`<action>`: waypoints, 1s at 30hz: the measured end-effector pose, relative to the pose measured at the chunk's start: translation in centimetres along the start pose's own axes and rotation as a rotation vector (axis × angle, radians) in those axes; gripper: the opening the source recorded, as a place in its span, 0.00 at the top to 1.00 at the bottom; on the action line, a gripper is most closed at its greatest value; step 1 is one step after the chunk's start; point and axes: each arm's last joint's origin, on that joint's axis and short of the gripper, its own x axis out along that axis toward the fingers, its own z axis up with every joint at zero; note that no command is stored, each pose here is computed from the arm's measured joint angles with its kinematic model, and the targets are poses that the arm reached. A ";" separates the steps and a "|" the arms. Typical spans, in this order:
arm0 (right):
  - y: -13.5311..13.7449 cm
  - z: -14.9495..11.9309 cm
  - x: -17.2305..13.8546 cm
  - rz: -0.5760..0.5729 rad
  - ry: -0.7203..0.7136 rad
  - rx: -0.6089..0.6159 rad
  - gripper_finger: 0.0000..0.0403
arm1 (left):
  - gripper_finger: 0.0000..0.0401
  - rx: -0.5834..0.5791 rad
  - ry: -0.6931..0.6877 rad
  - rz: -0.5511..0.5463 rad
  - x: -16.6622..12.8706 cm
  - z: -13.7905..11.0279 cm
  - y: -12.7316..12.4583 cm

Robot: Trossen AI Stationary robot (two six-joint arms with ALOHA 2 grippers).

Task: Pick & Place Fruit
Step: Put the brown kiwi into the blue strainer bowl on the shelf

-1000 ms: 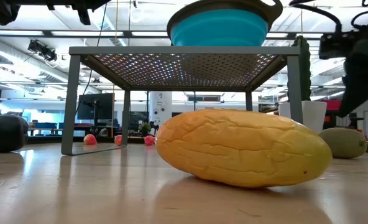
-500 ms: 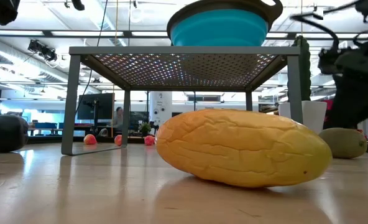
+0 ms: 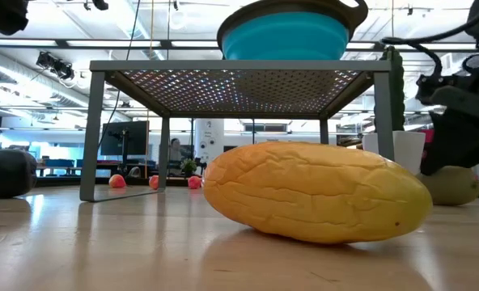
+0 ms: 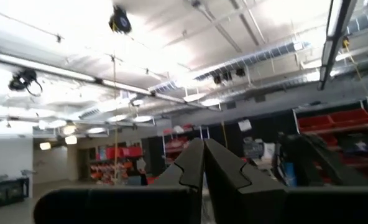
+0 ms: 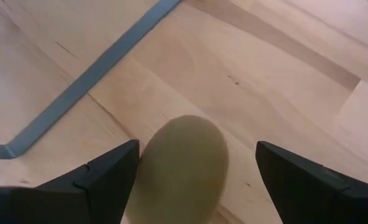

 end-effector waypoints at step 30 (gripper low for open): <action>-1.1 0.2 1.8 0.026 0.122 0.013 0.49 | 0.95 0.103 0.089 -0.072 3.7 0.0 2.4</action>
